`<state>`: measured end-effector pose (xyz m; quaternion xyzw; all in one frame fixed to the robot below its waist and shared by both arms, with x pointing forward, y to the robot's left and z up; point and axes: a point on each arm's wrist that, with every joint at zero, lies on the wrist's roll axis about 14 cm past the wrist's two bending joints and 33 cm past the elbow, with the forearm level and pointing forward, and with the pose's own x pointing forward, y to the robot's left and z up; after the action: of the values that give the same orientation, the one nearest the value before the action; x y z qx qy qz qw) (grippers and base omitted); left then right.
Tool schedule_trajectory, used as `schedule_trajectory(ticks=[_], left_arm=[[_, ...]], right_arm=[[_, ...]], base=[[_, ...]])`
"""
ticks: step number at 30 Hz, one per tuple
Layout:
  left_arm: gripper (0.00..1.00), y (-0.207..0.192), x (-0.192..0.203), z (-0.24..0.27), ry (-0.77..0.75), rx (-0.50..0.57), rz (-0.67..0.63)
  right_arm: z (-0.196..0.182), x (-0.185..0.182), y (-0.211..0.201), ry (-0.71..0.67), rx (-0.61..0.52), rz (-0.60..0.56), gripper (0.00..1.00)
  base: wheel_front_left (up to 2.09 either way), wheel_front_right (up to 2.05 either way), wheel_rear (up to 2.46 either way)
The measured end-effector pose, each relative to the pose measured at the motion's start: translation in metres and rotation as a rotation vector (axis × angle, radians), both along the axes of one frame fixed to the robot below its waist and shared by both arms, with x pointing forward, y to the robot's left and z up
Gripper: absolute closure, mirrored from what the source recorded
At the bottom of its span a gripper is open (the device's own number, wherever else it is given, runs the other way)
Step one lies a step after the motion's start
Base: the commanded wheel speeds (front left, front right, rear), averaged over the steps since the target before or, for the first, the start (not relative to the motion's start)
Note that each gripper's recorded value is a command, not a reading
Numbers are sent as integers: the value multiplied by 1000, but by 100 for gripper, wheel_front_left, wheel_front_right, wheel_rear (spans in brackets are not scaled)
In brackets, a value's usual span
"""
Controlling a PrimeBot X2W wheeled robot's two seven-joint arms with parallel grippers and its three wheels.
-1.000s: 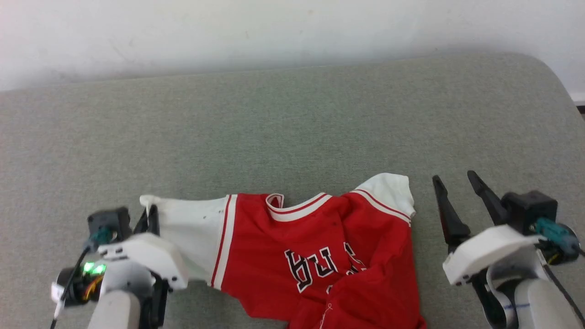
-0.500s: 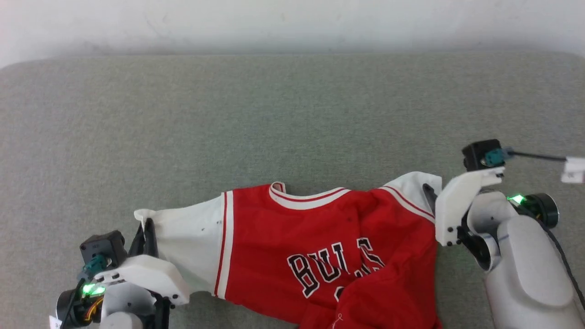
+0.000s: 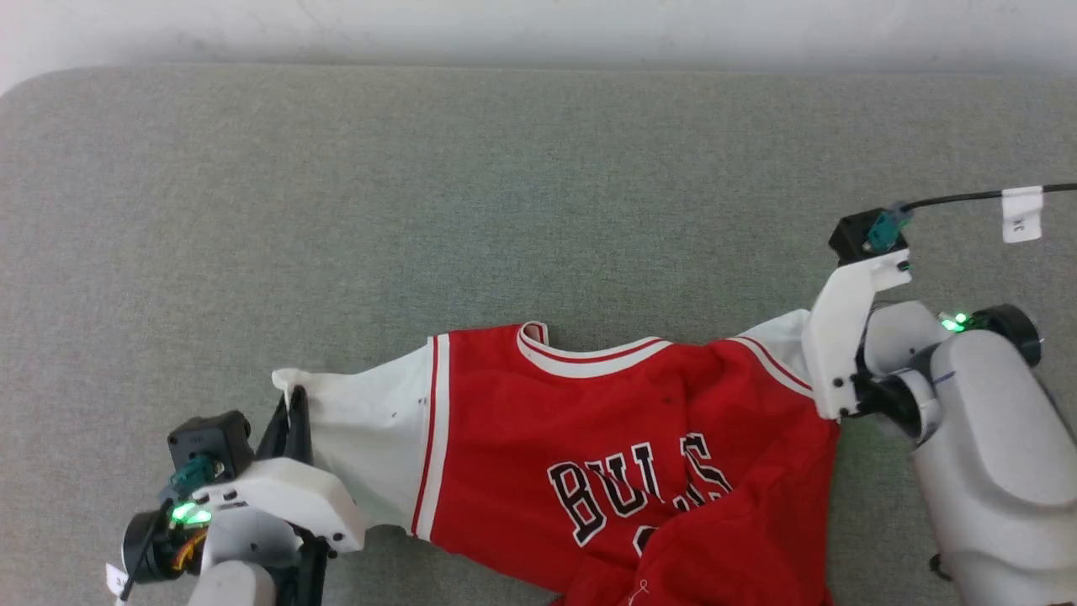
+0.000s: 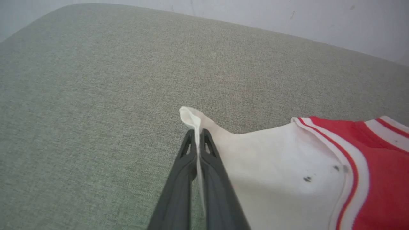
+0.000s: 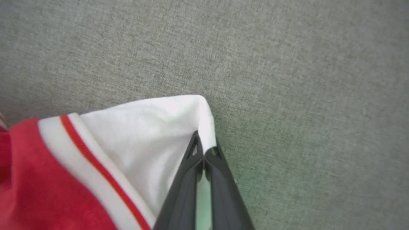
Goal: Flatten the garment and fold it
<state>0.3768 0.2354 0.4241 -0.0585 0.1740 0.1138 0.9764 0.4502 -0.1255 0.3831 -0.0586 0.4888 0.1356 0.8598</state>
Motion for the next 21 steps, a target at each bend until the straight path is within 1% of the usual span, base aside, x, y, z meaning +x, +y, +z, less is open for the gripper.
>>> schedule_trajectory(ticks=[4, 8, 11, 13, 17, 21], left_arm=[[100, 2, 15, 17, -41, 23, -29], [100, 1, 51, 64, -167, 80, -96], [100, 1, 81, 102, -259, 126, -155], [100, 5, 101, 128, -305, 207, -177], [100, 12, 144, 185, -431, 301, -177], [100, 8, 180, 236, -571, 319, -161]], right_arm=[[24, 18, -17, -90, -28, 5, 100], [70, 54, -32, -244, -66, 15, 100], [109, 82, -35, -368, -85, 31, 100], [133, 99, -36, -448, -99, 40, 100], [183, 134, -38, -609, -110, 44, 100], [223, 164, -34, -751, -135, 60, 100]], base=[[0, 0, 0], [0, 0, 0], [0, 0, 0], [0, 0, 0], [0, 0, 0], [0, 0, 0]])
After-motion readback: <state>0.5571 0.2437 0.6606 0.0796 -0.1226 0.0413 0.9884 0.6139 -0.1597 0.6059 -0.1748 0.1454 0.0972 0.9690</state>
